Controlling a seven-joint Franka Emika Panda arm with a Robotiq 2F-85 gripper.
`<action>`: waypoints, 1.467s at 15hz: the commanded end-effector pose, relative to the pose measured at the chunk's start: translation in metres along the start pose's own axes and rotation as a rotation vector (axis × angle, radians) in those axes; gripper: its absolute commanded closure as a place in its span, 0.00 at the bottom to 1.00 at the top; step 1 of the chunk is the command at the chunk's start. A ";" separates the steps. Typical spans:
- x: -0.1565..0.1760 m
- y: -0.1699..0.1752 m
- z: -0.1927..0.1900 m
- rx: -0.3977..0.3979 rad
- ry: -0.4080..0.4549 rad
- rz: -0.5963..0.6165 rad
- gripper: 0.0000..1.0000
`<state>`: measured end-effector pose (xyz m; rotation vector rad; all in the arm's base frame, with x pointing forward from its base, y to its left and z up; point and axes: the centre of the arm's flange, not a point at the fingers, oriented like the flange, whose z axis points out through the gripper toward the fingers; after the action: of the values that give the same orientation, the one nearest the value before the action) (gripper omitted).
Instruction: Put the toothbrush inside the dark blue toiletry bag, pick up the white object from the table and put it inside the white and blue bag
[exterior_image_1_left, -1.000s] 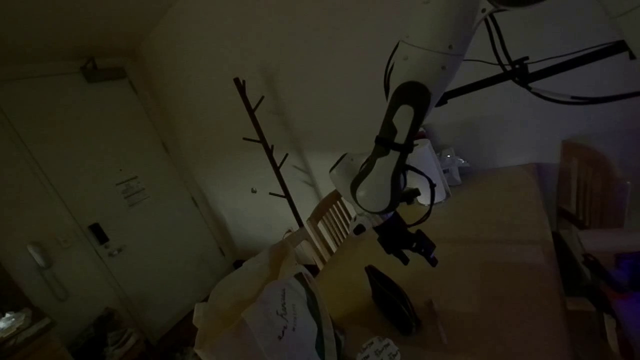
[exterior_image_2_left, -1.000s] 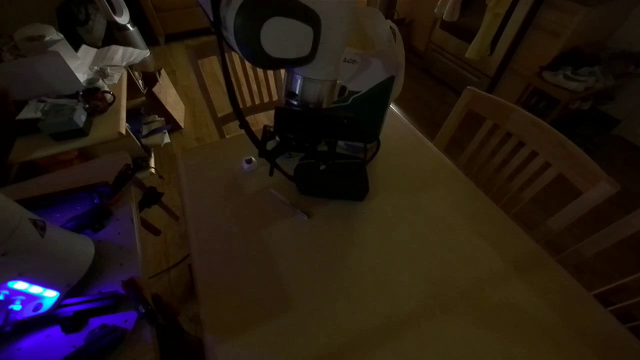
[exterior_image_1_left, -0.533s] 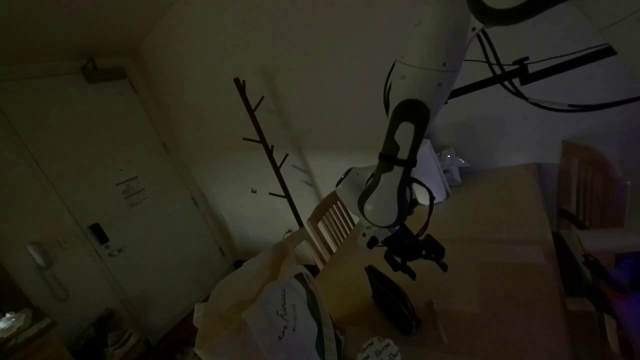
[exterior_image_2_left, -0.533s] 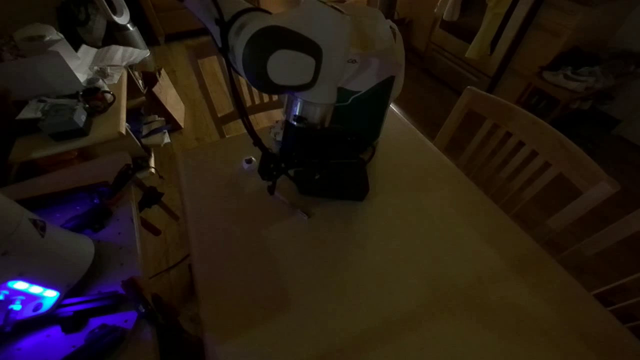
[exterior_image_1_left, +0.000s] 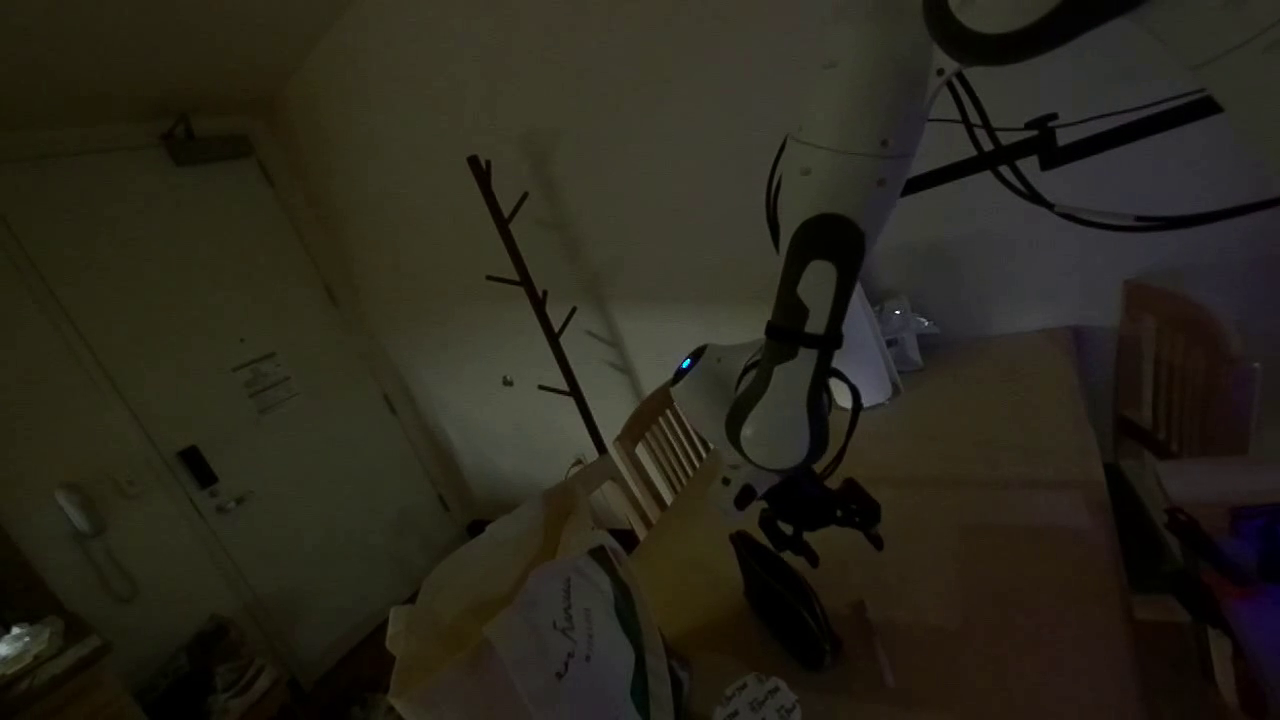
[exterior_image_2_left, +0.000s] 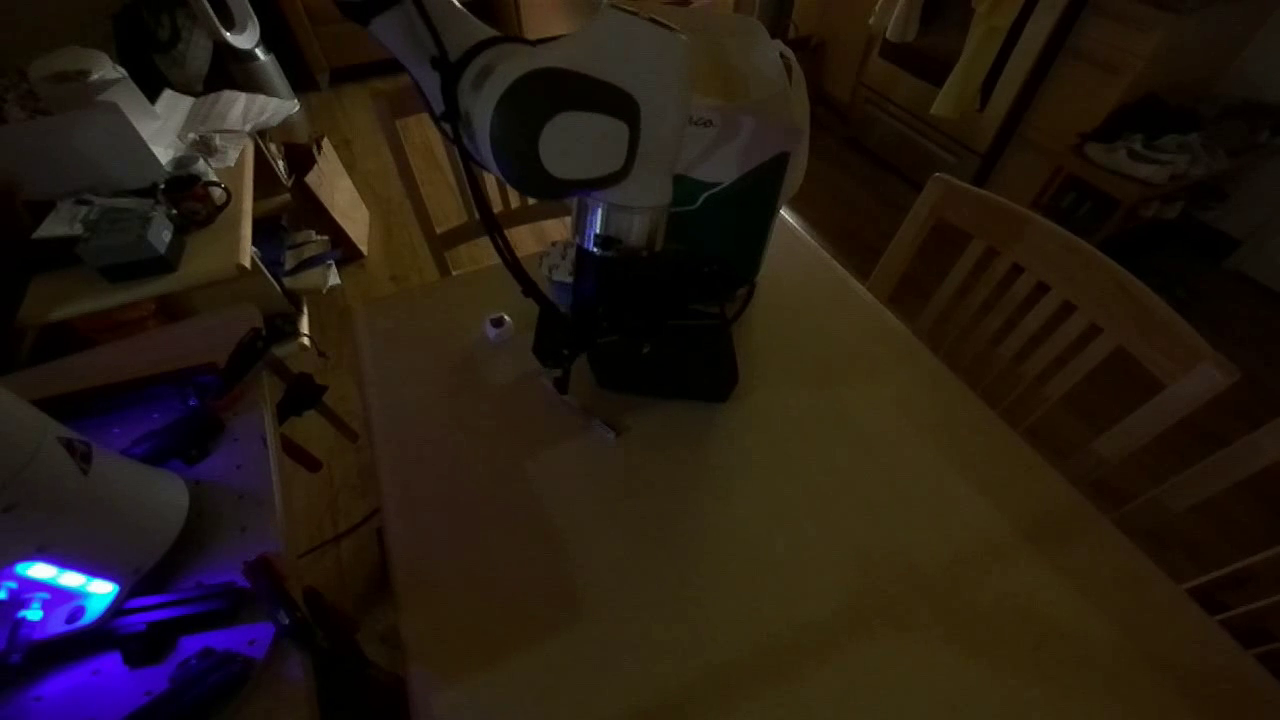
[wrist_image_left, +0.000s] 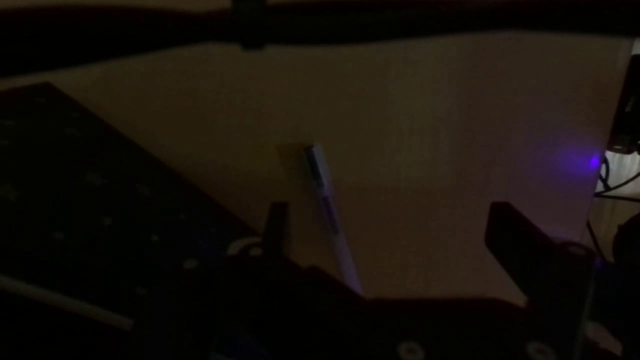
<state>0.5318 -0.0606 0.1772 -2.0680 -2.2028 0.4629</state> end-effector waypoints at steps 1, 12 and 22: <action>0.017 -0.005 0.009 -0.074 -0.008 -0.017 0.00; 0.057 -0.051 0.033 0.236 0.133 0.073 0.00; 0.045 -0.028 0.069 -0.013 0.021 -0.016 0.00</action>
<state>0.4842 -0.0250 0.1288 -2.0409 -2.1039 0.4695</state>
